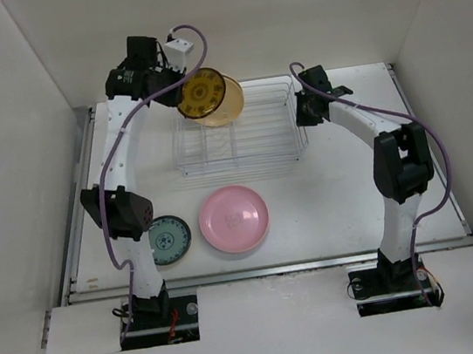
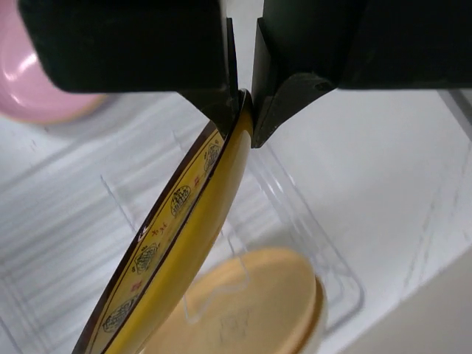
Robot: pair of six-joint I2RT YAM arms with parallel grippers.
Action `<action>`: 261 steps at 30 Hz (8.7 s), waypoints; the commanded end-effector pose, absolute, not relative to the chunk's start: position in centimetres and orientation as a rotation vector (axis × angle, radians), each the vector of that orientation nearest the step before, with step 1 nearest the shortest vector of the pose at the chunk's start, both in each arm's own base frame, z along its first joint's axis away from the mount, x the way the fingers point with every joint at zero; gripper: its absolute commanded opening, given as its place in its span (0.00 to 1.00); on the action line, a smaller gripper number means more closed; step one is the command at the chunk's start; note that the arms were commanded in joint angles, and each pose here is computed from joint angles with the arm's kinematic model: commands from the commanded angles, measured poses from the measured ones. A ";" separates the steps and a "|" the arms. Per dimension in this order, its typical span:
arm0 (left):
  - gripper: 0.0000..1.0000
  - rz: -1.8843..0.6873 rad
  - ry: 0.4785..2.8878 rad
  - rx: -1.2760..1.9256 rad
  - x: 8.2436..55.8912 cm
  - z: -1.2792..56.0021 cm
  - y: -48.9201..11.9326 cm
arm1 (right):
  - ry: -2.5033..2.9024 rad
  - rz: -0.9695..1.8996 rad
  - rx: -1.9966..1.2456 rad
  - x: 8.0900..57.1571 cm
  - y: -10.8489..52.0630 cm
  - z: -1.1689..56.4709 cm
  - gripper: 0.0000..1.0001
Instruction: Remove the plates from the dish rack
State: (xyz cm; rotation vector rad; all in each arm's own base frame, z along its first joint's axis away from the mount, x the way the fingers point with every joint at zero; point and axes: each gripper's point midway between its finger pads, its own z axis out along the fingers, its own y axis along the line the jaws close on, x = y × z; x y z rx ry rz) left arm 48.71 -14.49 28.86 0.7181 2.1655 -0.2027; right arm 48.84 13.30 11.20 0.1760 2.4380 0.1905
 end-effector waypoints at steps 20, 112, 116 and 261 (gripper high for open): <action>0.00 -0.323 3.129 1.345 17.9 16.6 2.2 | 2.086 0.330 0.051 51.6 18.7 26.4 0.86; 0.00 -0.626 2.801 0.110 47.1 10.9 -10.8 | 1.650 0.334 -0.313 52.6 27.5 35.7 0.00; 0.00 -0.626 2.801 0.110 47.1 10.9 -10.8 | 1.731 0.385 -0.332 51.4 27.9 32.5 0.00; 0.00 -0.491 2.865 0.186 44.6 11.8 -9.7 | 1.722 0.124 -0.439 53.1 30.9 33.1 1.00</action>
